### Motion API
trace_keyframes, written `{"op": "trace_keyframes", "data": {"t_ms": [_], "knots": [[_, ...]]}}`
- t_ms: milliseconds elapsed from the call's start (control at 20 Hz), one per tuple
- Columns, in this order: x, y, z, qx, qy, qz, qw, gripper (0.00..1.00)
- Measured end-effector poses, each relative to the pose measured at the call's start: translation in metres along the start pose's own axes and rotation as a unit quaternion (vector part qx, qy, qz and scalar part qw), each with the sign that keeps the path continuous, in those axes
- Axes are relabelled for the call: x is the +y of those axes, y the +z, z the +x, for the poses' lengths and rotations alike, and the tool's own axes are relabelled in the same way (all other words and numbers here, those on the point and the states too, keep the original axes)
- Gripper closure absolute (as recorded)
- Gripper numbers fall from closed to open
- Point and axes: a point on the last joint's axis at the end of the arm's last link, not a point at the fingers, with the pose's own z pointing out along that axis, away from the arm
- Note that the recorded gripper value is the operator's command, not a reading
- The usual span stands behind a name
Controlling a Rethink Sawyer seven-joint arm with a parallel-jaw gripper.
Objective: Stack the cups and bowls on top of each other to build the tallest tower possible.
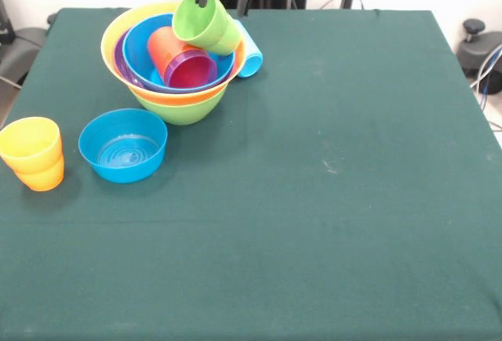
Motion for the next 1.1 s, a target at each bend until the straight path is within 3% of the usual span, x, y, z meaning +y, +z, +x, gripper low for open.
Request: {"op": "trace_keyframes", "data": {"t_ms": [100, 200, 350, 550, 700, 1100], "knots": [[-0.004, -0.003, -0.001, 0.001, 0.016, -0.014, 0.9998, 0.0], [-0.019, -0.007, -0.004, 0.004, 0.05, -0.038, 0.998, 0.0], [-0.037, -0.011, -0.005, 0.005, 0.08, -0.052, 0.9954, 0.0], [-0.045, -0.018, -0.008, 0.0, 0.095, -0.058, 0.9938, 0.0], [-0.039, -0.028, -0.013, -0.009, 0.095, -0.063, 0.9934, 0.0], [0.004, -0.05, -0.024, -0.024, 0.085, -0.089, 0.9921, 0.0]]}}
